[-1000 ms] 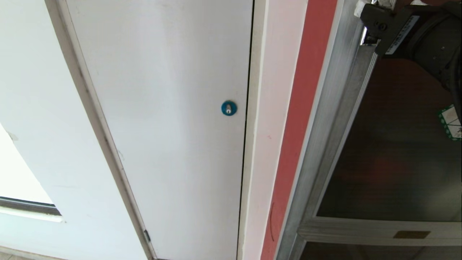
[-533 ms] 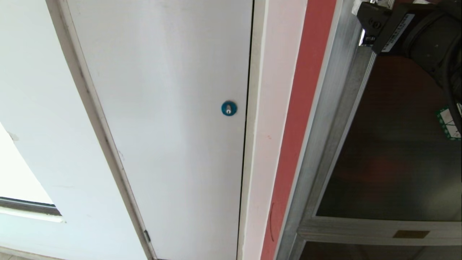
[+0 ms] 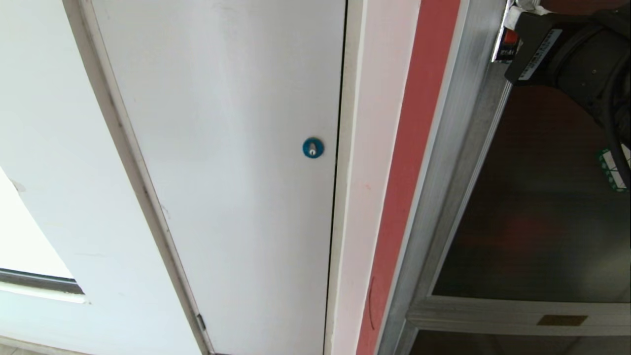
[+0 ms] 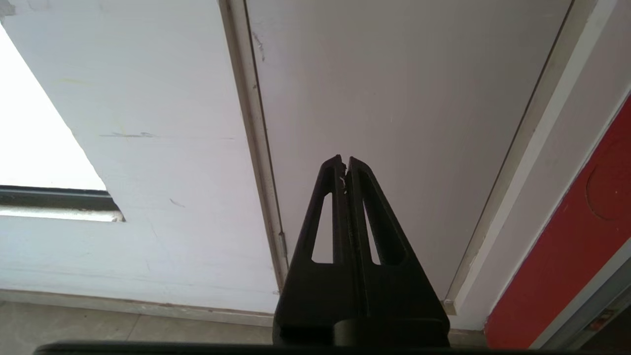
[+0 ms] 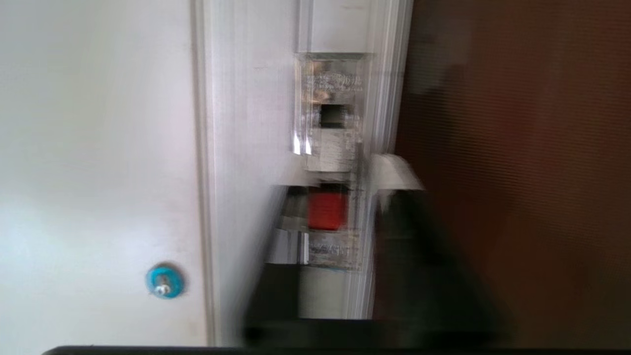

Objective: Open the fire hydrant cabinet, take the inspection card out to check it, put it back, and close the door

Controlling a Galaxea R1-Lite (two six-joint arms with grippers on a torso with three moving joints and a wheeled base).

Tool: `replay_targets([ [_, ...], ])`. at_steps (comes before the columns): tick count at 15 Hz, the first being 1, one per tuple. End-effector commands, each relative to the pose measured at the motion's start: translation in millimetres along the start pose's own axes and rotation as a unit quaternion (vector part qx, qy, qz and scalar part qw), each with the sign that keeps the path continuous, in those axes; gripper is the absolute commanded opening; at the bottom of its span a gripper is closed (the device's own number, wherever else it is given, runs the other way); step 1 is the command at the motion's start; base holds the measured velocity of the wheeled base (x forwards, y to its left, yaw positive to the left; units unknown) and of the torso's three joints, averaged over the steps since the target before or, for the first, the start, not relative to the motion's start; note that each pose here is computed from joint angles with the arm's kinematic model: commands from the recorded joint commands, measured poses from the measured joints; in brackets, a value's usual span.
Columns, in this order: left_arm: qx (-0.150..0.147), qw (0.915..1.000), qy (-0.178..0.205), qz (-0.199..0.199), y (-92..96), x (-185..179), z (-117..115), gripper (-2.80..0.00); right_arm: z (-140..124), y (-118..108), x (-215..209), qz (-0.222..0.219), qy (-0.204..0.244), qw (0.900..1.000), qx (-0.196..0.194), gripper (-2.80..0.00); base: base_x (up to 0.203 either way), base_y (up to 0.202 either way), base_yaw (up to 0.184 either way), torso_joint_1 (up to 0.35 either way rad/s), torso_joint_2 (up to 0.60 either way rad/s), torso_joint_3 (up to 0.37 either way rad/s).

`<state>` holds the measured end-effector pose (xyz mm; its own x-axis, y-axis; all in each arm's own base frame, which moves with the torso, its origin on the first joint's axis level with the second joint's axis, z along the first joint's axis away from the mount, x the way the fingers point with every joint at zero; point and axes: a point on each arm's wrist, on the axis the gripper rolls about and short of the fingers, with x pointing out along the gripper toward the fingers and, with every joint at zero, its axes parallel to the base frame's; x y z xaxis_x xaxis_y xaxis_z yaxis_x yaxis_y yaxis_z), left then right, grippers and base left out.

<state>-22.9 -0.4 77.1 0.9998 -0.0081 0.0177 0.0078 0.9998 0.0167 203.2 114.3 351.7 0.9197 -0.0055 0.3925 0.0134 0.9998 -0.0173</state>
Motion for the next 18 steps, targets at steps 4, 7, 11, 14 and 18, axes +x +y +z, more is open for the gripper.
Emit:
replay_targets([
  [4,0.0,1.0,0.003,0.0,0.0,0,-2,-2.8,3,-1,-1,-0.004,-0.006,1.0,0.003,-2.8,0.0,0.0,0.0,0.0,0.0,0.0],
  [7,0.0,1.0,0.003,0.0,0.0,0,-2,-2.8,7,-5,-4,-0.005,-0.011,1.0,0.005,-2.8,0.0,0.0,0.0,0.0,0.0,0.0],
  [11,0.0,1.0,0.004,0.0,0.0,1,-2,-2.8,13,-6,-13,0.003,-0.015,1.0,0.002,-2.8,0.0,0.0,0.0,0.0,0.0,0.0],
  [14,0.0,1.0,0.003,0.0,0.0,1,-2,-2.8,18,-8,-23,0.006,-0.019,1.0,0.006,-2.8,0.0,0.0,0.0,0.0,0.0,0.0],
  [18,0.0,1.0,0.003,0.0,0.0,1,-2,-2.8,27,-13,-36,0.013,-0.019,1.0,0.013,-2.8,0.0,0.0,0.0,0.0,0.0,0.0],
])
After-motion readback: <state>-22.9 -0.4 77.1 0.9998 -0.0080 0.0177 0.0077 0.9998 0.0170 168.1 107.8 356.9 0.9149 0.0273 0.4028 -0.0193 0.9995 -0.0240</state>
